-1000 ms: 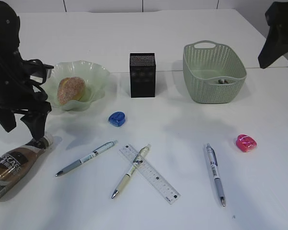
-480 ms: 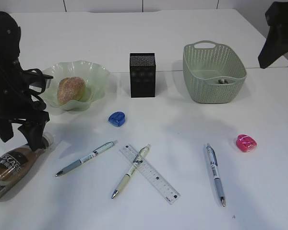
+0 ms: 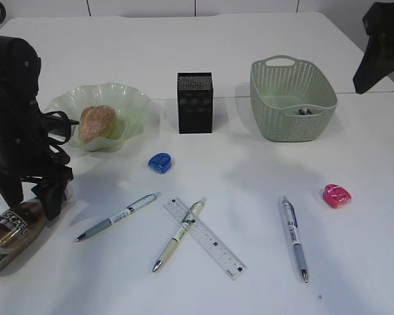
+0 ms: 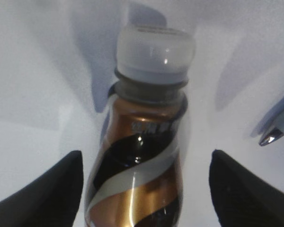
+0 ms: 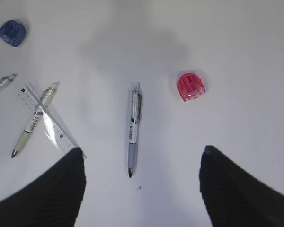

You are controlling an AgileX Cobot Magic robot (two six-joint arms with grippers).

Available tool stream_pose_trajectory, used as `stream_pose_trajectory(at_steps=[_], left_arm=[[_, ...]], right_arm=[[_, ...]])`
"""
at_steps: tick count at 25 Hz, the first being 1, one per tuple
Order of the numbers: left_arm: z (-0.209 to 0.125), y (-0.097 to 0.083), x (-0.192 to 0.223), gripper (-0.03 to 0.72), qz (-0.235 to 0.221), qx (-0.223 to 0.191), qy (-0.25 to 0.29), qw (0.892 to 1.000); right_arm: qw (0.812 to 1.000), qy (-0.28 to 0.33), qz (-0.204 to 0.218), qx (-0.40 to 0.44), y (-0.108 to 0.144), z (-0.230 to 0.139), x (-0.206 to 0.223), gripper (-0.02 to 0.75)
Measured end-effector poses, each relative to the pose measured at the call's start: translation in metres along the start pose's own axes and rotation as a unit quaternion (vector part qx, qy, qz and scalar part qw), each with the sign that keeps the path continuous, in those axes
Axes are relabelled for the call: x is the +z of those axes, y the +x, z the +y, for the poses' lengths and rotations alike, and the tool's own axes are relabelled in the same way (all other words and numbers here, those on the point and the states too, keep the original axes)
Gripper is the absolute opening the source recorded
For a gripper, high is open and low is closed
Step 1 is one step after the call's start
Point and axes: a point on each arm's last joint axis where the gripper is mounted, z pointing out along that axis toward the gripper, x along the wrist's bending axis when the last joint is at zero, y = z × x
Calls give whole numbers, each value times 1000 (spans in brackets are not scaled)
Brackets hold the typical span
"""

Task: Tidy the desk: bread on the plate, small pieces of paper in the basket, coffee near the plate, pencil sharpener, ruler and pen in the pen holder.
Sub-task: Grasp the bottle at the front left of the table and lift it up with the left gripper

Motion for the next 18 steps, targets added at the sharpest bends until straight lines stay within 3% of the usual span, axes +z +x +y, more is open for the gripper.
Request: stream_pose_trajectory(at_steps=[18], left_arm=[[7,0,23,560,-1,1,19,1000]], right_arm=[[1000,0,0,0,0,0,0,583]])
